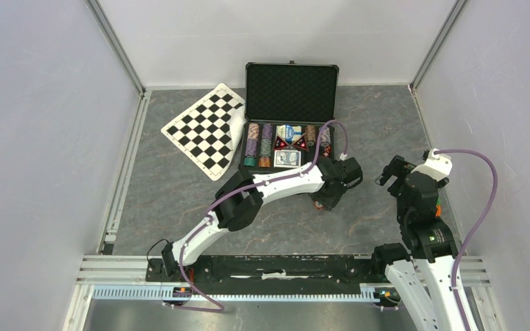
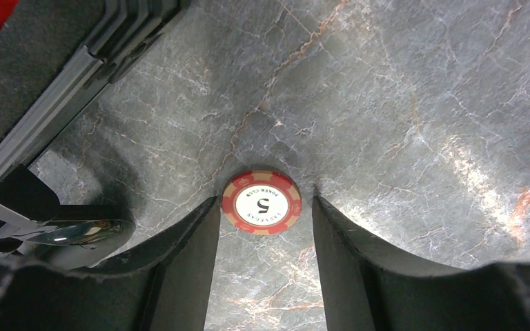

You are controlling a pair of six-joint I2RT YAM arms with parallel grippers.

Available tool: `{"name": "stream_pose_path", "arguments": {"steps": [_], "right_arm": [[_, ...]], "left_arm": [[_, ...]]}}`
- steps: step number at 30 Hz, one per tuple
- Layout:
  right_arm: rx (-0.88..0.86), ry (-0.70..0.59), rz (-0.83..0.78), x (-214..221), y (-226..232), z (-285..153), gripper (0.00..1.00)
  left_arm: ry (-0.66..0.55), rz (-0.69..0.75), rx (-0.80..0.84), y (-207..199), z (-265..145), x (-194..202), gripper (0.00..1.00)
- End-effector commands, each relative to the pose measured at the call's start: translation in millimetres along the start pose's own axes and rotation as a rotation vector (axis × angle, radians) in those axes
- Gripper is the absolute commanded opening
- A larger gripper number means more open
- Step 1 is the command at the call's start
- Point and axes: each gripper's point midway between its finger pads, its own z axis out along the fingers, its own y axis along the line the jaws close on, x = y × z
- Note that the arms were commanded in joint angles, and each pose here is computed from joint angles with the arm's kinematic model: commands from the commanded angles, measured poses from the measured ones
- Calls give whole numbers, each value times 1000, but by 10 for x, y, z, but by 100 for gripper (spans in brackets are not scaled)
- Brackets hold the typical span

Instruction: Pack up texas hold em set

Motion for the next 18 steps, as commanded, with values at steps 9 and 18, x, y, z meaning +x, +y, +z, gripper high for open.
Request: {"name": "stream_pose_path", "arguments": {"steps": [9, 18], "right_arm": [[-27, -23, 17, -66, 55, -10, 98], [-27, -29, 12, -87, 55, -18, 98]], "left_arm": [[31, 33, -23, -47, 122, 81, 53], [94, 36, 8, -53, 194, 206, 59]]}}
